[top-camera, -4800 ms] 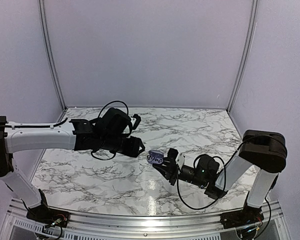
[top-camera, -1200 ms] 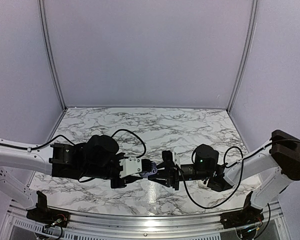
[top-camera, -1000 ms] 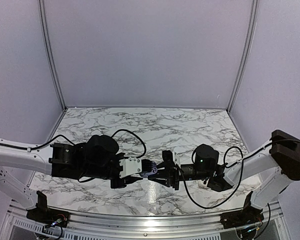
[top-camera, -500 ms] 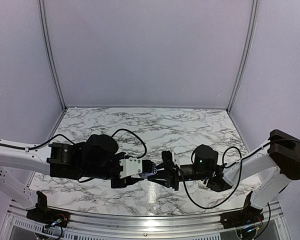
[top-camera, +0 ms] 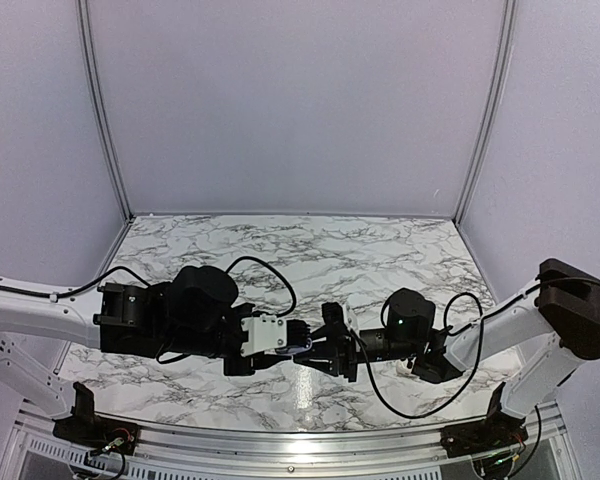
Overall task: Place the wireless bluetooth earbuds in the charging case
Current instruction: Adjust the left earbud in the left side groove of the charging case.
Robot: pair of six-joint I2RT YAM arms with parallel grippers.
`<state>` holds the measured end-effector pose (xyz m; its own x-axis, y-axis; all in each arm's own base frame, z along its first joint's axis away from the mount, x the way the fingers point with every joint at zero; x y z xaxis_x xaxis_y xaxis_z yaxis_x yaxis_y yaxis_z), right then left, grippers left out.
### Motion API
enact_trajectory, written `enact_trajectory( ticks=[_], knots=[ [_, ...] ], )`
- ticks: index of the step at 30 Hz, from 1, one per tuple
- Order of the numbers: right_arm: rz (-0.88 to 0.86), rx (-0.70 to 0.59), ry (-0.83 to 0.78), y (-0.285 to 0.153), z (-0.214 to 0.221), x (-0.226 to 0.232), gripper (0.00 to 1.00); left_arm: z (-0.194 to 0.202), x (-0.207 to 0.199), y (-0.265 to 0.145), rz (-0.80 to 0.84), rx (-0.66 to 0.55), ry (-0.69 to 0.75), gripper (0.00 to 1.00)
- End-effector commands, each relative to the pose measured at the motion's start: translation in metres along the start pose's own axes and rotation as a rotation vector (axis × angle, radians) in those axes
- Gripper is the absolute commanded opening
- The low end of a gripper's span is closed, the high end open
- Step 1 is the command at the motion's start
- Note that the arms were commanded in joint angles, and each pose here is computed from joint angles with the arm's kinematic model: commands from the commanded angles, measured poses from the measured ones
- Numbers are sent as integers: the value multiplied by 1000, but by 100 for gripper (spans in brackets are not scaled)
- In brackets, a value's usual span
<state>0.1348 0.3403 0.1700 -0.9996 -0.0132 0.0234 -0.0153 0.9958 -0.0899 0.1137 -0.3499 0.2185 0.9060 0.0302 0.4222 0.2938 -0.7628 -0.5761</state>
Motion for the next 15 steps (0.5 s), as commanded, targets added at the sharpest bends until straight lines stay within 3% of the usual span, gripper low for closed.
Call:
enact_trajectory(
  ticks=[1, 15],
  knots=[
    [-34, -28, -13, 7, -11, 2, 0, -7, -1, -2, 22, -7, 19, 38],
    [-70, -23, -3, 9, -10, 5, 0, 1, -10, -4, 84, 24, 47, 27]
  ],
)
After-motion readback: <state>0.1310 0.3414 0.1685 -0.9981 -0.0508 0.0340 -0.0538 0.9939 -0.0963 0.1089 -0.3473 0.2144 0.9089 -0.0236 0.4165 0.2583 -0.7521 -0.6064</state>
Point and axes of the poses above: each gripper's point midway between its finger pads, its own y axis out along the fingers, its own x axis along the line the jaws close on, z = x × y, the point moved 5 cm from there along -y, back along the fingers
